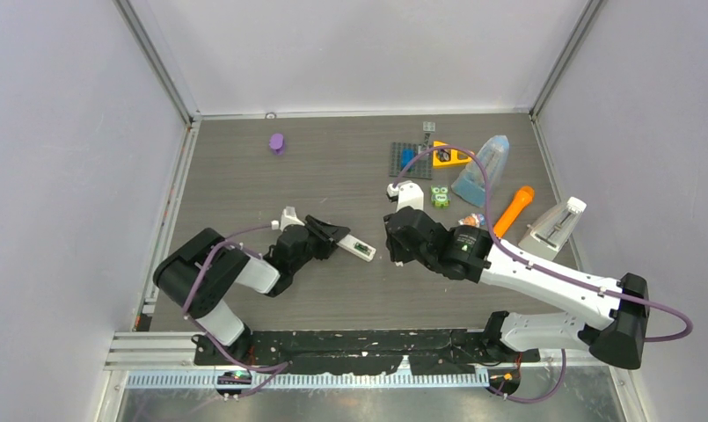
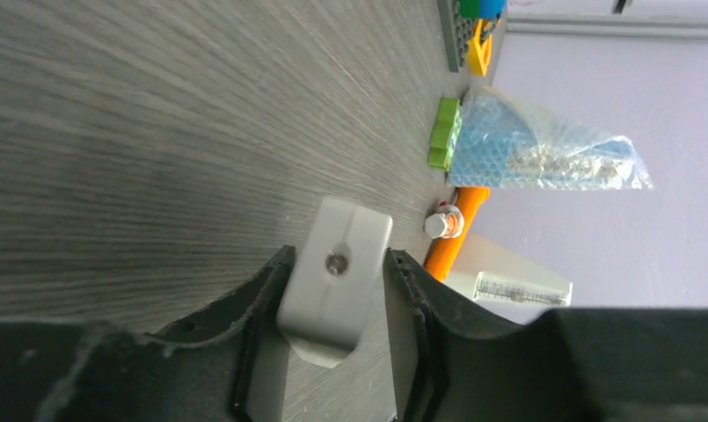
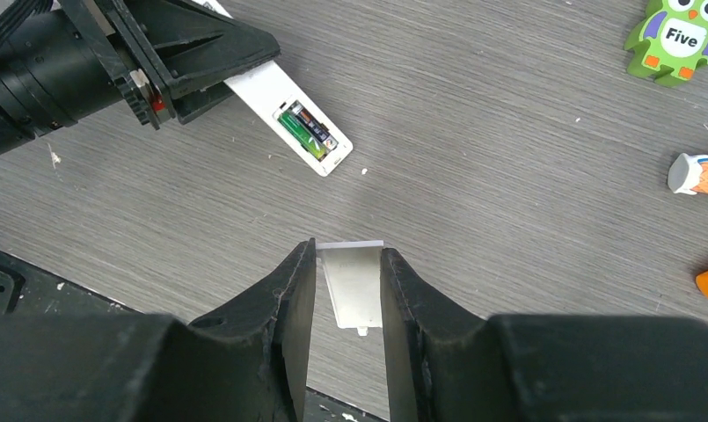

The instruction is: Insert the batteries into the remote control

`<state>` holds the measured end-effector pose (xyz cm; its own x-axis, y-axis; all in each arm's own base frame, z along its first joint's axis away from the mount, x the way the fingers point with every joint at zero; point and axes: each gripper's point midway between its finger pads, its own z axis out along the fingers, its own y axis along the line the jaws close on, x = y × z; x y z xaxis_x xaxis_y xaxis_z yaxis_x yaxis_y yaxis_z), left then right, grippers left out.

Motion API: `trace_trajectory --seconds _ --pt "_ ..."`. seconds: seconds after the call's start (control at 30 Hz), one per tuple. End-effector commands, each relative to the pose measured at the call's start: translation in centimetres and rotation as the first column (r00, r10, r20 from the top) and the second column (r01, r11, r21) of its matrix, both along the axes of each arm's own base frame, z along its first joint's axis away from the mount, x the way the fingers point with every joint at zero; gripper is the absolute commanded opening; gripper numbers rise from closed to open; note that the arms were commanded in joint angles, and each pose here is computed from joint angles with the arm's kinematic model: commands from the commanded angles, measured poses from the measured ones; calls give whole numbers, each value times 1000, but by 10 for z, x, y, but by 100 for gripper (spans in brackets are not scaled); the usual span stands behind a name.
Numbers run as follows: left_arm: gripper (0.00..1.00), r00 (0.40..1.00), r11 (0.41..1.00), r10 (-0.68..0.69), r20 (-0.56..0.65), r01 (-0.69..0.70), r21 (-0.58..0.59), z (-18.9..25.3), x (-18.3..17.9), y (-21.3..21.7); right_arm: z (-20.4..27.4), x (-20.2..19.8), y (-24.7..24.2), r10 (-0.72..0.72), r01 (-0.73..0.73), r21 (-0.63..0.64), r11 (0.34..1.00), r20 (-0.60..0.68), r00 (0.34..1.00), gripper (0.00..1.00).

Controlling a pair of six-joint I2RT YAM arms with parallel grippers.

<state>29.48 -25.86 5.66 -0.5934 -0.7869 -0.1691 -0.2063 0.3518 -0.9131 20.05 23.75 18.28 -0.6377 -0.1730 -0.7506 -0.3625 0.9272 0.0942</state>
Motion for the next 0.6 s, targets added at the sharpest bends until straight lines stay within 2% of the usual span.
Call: trace_trajectory --seconds 0.0,0.1,0.37,0.57 --pt "47 998 998 64 -19 -64 20 1 -1 13 24 9 0 -47 43 76 996 54 997 28" --pt "57 996 995 67 -62 -62 80 -8 -7 19 25 10 -1 -51 46 79 996 58 997 28" --pt "74 985 979 76 -156 -44 198 -16 -32 41 37 13 3 -47 40 105 994 71 996 28" --pt "80 989 964 40 -140 -2 264 8 -49 55 57 15 16 -17 -1 181 983 97 995 28"
